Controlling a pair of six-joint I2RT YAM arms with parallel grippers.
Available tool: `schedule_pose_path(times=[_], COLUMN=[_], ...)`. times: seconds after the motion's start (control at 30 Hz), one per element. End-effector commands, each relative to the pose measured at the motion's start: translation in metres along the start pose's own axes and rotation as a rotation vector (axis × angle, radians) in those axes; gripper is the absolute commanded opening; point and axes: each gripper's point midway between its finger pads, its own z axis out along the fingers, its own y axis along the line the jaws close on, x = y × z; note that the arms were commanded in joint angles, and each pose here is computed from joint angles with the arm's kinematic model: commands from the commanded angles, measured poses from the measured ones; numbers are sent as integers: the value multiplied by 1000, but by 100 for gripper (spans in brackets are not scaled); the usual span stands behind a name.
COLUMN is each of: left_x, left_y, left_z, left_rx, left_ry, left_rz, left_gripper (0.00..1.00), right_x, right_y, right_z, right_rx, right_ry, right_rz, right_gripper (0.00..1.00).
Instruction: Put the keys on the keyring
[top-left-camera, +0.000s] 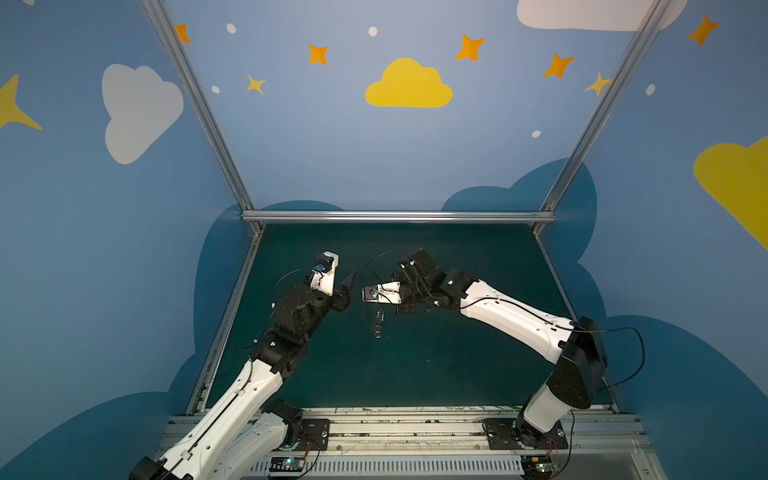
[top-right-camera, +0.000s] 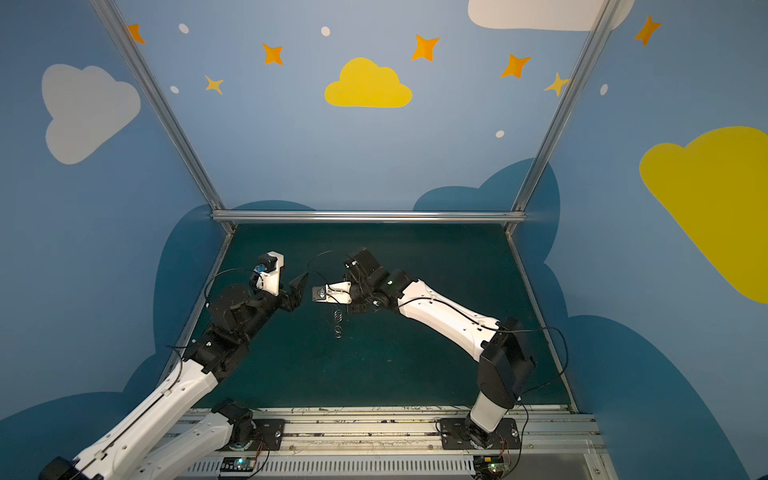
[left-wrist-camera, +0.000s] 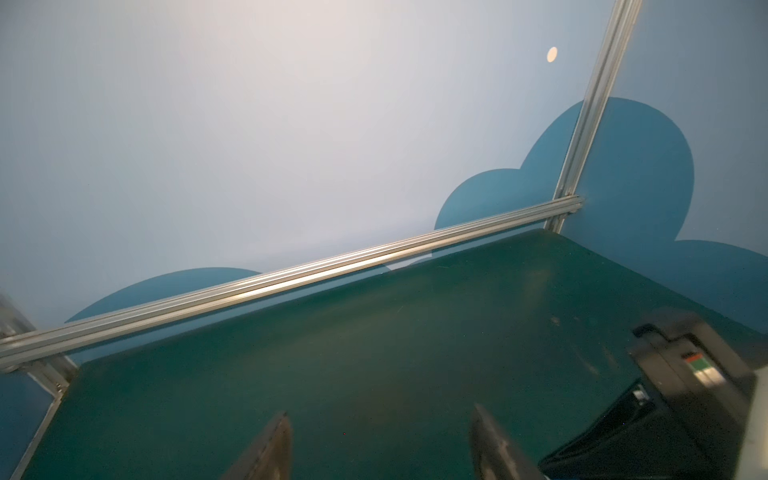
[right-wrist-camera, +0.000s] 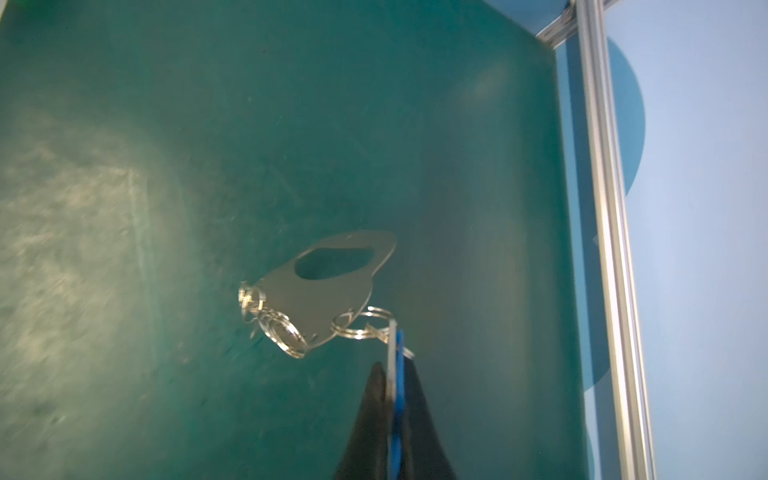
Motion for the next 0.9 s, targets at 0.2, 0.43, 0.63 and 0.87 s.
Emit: schedule_pose_path(times=[0.2,0.43,0.63,0.87], left_x=[30,37,44,56], left_y=[11,2,-4,-16], left_z=[-6,0,9,29], left_rx=[-49,-2,29,96], left_ry=[89,120,154,217], left_rz=[-34,-40,-52,-45], left_gripper=[68,68,68,68], right_x=[28,83,133,195], right_y=[-3,7,11,35], right_z=[28,35,26,22], right_rx=[17,8,6,-78], right_ry=[97,234,357,480], right_rz=[169,234,302,373], right_gripper=[0,0,0,0])
